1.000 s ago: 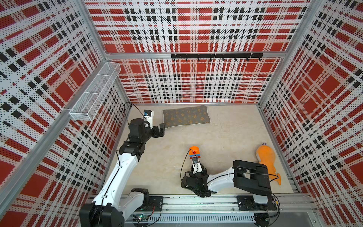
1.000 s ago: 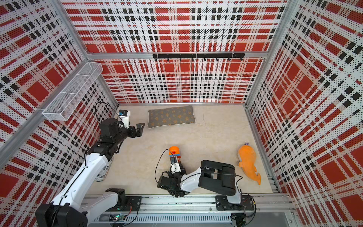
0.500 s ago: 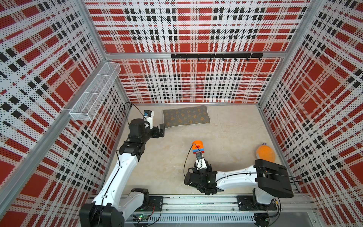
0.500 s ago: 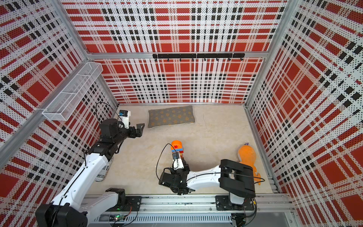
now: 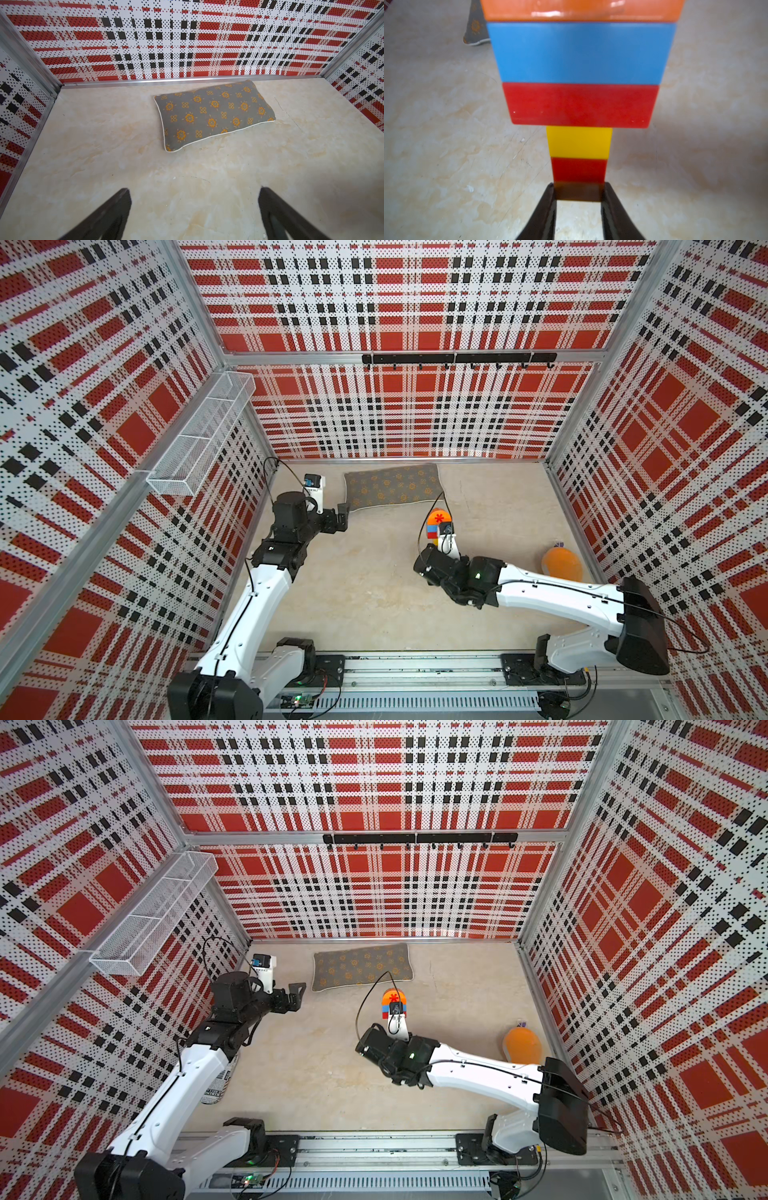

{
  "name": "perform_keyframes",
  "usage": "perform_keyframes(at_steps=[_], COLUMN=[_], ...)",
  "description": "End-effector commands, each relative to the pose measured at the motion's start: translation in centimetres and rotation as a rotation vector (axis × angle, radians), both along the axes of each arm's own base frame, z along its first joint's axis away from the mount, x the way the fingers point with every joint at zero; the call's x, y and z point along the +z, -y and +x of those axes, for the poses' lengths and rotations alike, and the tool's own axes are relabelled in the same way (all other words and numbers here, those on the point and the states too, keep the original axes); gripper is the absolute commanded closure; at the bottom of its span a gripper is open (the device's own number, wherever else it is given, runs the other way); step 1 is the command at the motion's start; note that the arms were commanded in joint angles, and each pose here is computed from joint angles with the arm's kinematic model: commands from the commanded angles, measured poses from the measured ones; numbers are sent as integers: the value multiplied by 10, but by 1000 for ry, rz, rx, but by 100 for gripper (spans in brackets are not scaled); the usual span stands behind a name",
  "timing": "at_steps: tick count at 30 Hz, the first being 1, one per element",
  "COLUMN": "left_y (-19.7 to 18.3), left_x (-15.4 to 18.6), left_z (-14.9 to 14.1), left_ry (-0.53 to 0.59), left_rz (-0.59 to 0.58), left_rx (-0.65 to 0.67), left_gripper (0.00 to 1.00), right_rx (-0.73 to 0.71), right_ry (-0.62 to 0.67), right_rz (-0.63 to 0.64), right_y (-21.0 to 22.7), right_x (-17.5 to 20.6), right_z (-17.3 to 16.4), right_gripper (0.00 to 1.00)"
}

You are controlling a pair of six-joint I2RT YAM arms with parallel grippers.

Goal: Assemble an ice cream with lego
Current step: Adjust the lego brick at the center of the board.

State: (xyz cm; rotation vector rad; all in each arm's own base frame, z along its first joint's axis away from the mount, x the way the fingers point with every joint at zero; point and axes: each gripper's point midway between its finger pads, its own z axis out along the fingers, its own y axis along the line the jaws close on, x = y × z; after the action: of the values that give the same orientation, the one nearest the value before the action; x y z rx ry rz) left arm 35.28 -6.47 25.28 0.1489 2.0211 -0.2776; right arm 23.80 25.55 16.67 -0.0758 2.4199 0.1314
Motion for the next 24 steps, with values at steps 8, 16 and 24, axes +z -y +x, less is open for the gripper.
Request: perform_keyframes(at_steps=[8, 16, 24], left_y=[-2, -5, -7], left_x=[13, 9, 7], left_z=[-1, 2, 4], left_ry=[14, 0, -4], left_rz=[-30, -34, -38], left_rx=[-3, 1, 3], left_gripper=[1, 1, 1], right_rx=[83, 114, 109], right_ry=[-374, -476, -522], right_rz=[-98, -88, -50], right_y=[-4, -13, -16], right_x=[-39, -80, -118], right_z=[12, 16, 7], right_gripper=[82, 82, 83])
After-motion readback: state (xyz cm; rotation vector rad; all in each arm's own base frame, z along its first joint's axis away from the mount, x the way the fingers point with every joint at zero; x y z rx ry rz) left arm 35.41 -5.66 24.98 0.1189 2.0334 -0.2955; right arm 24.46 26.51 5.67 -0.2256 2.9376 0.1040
